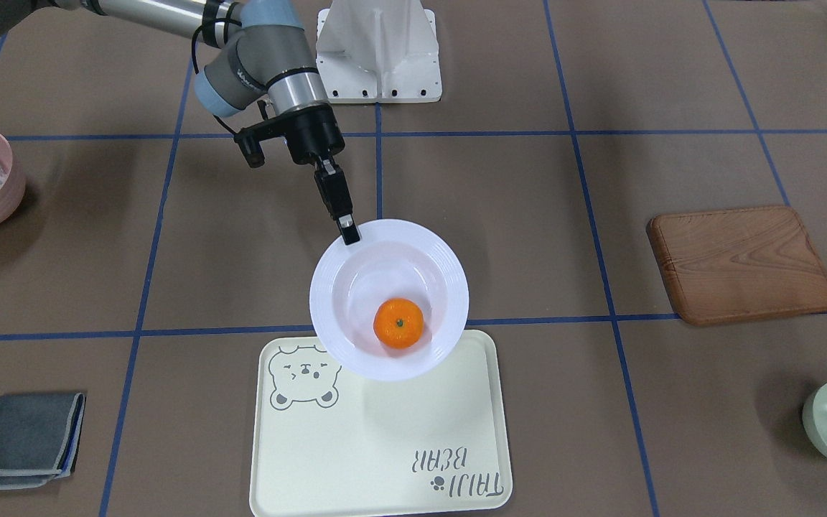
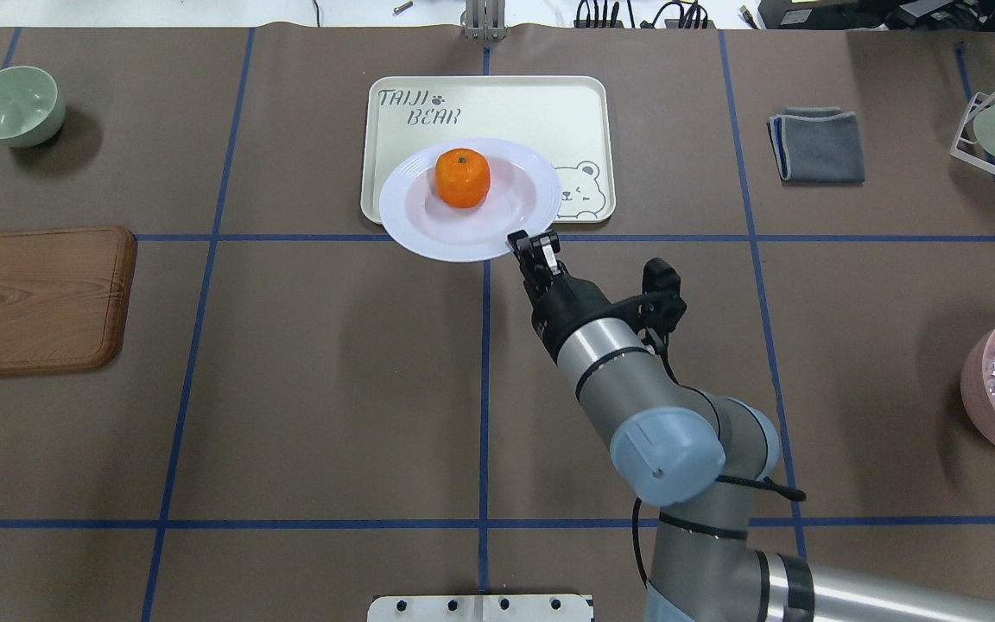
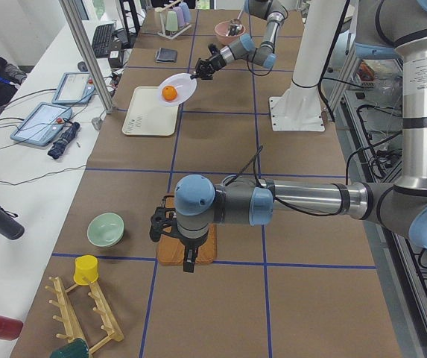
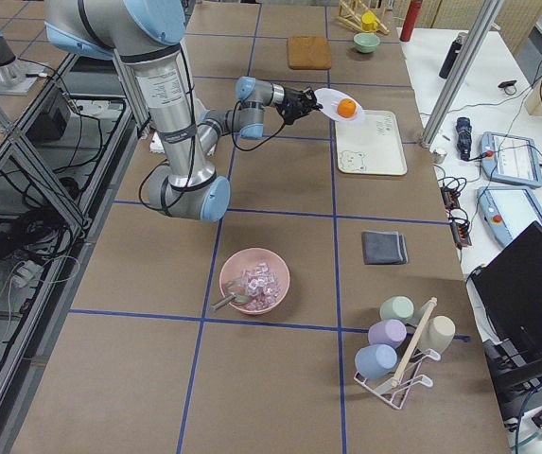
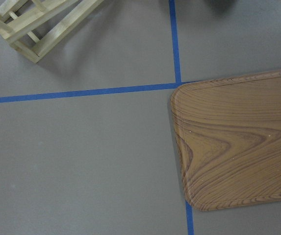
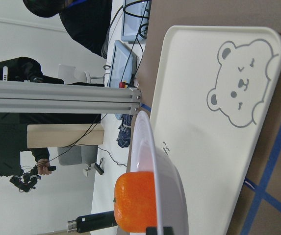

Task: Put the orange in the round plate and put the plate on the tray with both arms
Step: 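Lift the plate with the orange and carry it toward the bear tray, then lower the plate onto the bear tray and open the right gripper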

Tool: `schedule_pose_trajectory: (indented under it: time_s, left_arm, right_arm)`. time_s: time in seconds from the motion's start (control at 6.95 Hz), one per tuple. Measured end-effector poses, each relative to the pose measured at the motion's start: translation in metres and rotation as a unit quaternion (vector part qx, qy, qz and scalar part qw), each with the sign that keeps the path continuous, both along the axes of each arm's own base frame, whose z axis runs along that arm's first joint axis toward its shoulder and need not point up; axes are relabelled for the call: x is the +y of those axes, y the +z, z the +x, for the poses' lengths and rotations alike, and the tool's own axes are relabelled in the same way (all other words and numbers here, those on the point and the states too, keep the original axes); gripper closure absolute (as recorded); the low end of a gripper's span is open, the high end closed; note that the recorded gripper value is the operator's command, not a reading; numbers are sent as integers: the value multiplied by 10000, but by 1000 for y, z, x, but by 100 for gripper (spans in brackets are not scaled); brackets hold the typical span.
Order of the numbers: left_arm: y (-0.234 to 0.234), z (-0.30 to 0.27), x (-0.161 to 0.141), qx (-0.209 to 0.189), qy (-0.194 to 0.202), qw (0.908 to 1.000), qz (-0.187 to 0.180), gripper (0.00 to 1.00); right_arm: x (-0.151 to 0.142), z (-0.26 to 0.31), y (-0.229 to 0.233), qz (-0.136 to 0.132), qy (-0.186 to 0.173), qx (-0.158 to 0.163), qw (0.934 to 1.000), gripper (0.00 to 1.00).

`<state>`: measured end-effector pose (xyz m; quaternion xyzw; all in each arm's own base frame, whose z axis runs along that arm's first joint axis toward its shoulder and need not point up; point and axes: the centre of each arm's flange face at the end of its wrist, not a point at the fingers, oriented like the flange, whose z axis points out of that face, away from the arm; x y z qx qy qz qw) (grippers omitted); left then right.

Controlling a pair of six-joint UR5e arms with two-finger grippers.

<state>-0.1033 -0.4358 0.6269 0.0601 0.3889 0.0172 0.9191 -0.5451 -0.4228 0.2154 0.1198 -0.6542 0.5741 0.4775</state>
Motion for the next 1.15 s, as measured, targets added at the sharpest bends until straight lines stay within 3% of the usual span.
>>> schedule_pose_trajectory:
  time_s: [0.43,0.58,0.72,0.86,1.15]
  left_arm:
    - [-3,1,-1,34,7,10000,20,1]
    - [-5,1,-3,34,6,10000,38,1]
    - [-7,2,-5,34,-2,10000,43,1]
    - [-8,2,-7,36,-24,10000,38,1]
    - [-12,2,-10,37,-52,10000,44,1]
  right_arm:
    - [-103,-49,1,-486,477,276,9973,100]
    - [-126,-62,3,-658,591,335,9955,85]
    - [-140,-74,4,-788,649,380,9940,60]
    - [-144,-80,5,-836,616,445,9936,1]
    - [-134,-82,3,-601,295,925,9935,0]
